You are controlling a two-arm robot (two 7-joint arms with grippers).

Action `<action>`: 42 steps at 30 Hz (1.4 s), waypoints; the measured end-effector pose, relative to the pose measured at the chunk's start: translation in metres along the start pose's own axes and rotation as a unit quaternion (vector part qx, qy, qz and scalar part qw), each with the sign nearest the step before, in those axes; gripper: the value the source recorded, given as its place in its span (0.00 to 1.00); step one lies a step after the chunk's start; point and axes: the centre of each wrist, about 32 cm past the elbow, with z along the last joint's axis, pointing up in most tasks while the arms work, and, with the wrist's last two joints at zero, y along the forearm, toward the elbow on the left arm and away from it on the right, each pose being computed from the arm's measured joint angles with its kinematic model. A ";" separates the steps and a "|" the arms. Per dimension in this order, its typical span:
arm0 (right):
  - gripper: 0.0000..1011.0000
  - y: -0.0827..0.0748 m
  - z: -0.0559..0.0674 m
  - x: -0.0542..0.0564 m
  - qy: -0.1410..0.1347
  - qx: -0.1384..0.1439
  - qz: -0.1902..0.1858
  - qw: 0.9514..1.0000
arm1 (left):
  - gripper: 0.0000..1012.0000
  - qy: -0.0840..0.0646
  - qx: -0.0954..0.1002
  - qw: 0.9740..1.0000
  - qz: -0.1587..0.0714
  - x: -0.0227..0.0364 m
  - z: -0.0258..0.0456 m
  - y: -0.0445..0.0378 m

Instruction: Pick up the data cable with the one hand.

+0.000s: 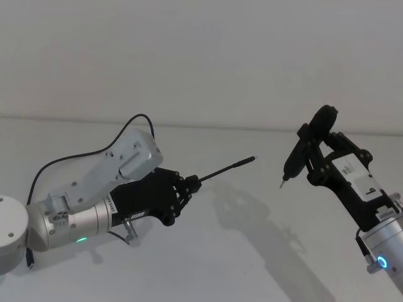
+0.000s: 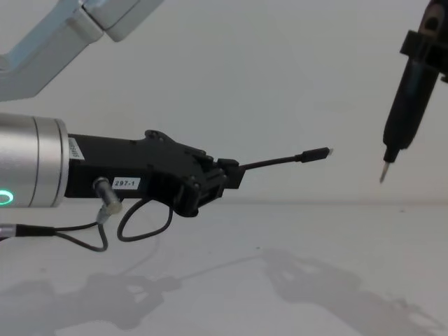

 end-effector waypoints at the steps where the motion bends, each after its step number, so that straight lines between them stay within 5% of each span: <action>1: 0.27 0.001 0.001 0.000 -0.001 0.002 0.001 1.000 | 0.05 0.000 -0.001 1.000 0.000 0.0002 0.0001 0.0001; 42: 0.27 0.040 -0.002 0.012 0.002 0.022 0.029 0.999 | 0.05 0.001 -0.008 1.000 -0.001 0.0036 0.0015 0.0020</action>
